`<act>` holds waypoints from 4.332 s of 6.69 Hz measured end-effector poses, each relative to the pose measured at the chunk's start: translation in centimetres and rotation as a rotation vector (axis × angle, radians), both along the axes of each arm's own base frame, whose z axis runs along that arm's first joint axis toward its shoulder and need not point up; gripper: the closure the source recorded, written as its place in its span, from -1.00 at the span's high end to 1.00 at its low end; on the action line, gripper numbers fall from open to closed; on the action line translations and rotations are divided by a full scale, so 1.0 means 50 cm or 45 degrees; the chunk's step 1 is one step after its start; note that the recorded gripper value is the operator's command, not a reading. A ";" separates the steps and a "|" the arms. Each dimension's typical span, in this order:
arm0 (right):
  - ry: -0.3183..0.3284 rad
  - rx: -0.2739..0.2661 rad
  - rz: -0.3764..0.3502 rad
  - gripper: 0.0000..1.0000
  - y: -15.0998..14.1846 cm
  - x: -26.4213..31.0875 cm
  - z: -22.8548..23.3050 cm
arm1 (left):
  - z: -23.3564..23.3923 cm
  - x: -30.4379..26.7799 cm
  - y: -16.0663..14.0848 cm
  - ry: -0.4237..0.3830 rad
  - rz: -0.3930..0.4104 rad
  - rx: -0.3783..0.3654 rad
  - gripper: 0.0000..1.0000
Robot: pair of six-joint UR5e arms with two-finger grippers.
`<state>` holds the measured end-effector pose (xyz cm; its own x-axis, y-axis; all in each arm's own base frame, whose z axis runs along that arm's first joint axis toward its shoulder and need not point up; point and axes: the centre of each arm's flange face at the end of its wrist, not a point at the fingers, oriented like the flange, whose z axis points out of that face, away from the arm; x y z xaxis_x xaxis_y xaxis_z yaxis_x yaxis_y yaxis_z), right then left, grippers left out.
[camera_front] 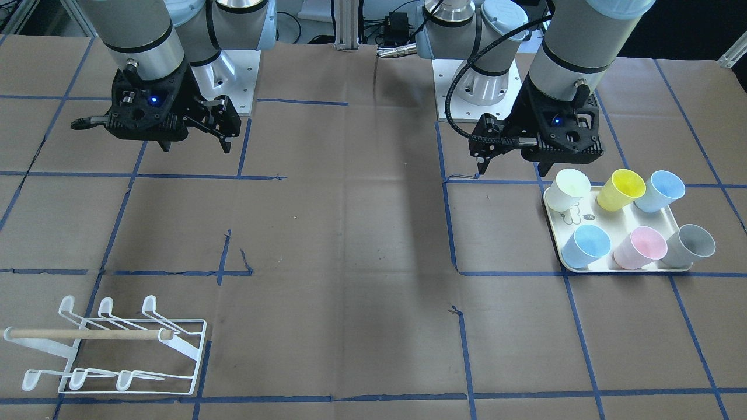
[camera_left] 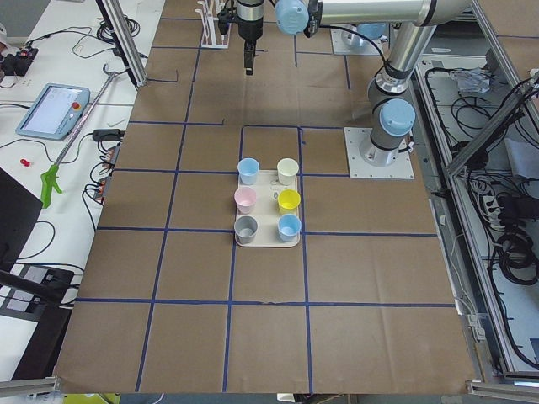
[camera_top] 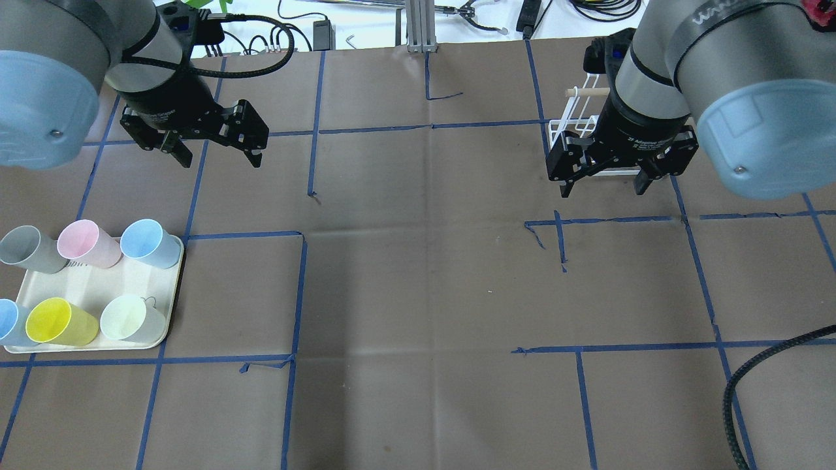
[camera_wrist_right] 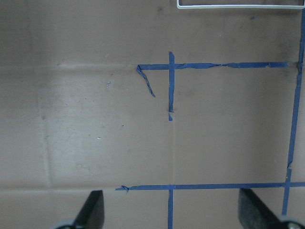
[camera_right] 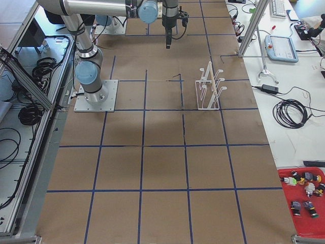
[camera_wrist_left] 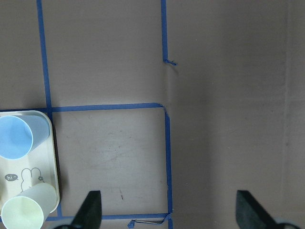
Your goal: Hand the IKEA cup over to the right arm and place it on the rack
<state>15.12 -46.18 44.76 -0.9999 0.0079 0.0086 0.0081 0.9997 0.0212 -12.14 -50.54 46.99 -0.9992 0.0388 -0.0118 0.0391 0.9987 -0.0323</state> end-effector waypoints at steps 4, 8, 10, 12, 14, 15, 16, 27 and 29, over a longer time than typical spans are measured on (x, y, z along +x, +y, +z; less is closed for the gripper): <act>0.000 0.000 -0.002 1.00 -0.001 0.000 0.000 | 0.002 0.081 -0.014 -0.005 -0.044 -0.006 1.00; -0.001 -0.002 -0.002 1.00 -0.001 0.000 0.001 | -0.049 0.367 -0.018 -0.003 -0.068 0.014 1.00; -0.002 -0.003 -0.002 1.00 -0.001 0.000 0.001 | -0.110 0.393 -0.028 -0.015 -0.063 -0.012 1.00; -0.002 -0.002 -0.002 1.00 -0.001 0.000 0.001 | -0.215 0.409 -0.051 -0.025 -0.059 -0.036 1.00; -0.002 -0.001 -0.002 1.00 -0.002 0.000 0.000 | -0.333 0.417 -0.068 -0.019 -0.053 -0.021 1.00; -0.002 0.000 -0.002 1.00 -0.002 0.000 -0.001 | -0.376 0.417 -0.065 -0.009 -0.044 0.002 1.00; -0.002 0.001 -0.002 1.00 -0.002 0.000 -0.001 | -0.406 0.417 -0.055 0.002 -0.031 0.029 1.00; -0.002 0.001 -0.002 0.99 -0.001 0.000 -0.001 | -0.439 0.463 -0.053 -0.066 0.044 0.098 -1.00; -0.020 -0.042 -0.003 0.99 -0.008 0.003 0.002 | -0.341 0.468 -0.072 -0.093 0.033 0.033 -1.00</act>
<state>15.28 -46.56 44.86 -0.9999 0.0101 -0.0071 0.0101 0.9999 -0.0119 11.25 -54.16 29.95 -0.9964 0.0138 -0.0842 0.0142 0.9999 -0.0040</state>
